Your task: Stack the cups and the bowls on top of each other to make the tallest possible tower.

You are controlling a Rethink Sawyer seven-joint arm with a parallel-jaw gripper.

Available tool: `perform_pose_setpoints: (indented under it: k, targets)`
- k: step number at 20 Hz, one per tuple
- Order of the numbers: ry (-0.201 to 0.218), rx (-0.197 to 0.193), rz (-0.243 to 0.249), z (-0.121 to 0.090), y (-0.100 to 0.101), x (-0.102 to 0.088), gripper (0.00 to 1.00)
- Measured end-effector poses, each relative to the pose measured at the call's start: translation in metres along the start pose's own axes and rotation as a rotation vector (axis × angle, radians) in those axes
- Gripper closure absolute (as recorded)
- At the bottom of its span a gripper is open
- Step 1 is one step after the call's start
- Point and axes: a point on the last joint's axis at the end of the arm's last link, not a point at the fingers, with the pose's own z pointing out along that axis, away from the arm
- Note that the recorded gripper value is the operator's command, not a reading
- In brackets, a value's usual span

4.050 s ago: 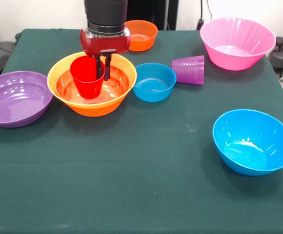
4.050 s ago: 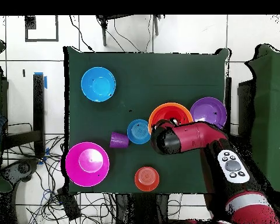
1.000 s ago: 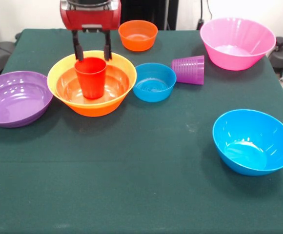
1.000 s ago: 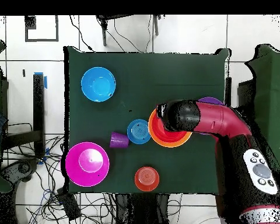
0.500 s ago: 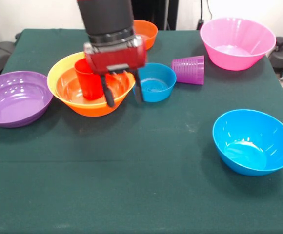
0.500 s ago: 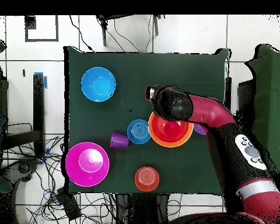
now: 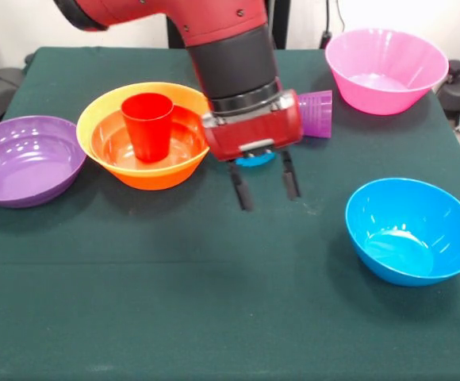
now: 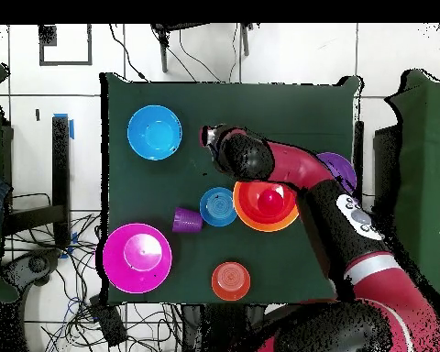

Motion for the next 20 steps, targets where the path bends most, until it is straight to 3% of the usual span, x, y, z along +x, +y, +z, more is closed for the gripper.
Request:
perform_pose_setpoints:
  k: [8,11,15,20]
  targets:
    - [-0.053,-0.064,0.011,0.009,0.022,-0.01,0.0]
    - [-0.095,-0.086,0.021,0.007,0.027,-0.019,0.0]
    - [-0.147,-0.1,0.027,0.002,0.031,-0.032,0.0]
    - [-0.179,-0.1,0.028,0.001,0.033,-0.036,0.0]
